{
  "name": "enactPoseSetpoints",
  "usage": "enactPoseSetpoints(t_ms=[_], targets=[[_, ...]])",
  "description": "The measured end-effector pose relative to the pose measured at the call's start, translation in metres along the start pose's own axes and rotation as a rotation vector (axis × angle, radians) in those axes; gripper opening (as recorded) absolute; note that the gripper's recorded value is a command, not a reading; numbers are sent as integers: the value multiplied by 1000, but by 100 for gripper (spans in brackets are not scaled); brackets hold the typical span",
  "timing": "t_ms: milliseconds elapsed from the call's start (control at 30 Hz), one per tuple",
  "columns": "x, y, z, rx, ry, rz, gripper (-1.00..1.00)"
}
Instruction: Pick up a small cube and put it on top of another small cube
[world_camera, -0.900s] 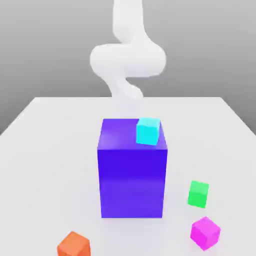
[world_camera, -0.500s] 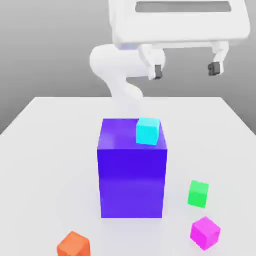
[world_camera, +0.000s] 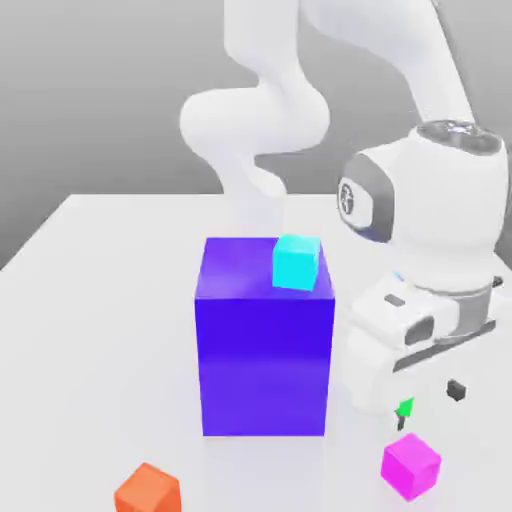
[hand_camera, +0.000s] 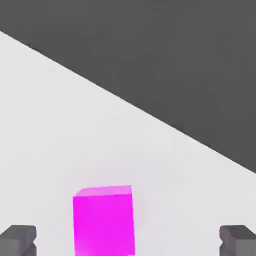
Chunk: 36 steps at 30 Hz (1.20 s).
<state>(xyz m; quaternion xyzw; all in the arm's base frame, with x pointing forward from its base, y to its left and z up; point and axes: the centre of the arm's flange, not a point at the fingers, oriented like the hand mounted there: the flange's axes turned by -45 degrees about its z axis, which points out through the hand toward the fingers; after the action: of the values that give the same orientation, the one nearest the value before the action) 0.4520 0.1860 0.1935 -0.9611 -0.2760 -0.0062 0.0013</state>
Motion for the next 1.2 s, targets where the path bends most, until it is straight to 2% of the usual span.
enactPoseSetpoints(t_ms=[133,167,400,567,933,1200], targets=[[-2,-3,54,1,-12,-8,0],[-3,-3,62,1,-12,-9,-100],[-3,-3,62,1,-13,-9,-100],[-3,-4,8,3,-12,-5,-100],[-45,-61,-39,84,2,227,-100],[-87,-85,-54,47,-5,412,-100]])
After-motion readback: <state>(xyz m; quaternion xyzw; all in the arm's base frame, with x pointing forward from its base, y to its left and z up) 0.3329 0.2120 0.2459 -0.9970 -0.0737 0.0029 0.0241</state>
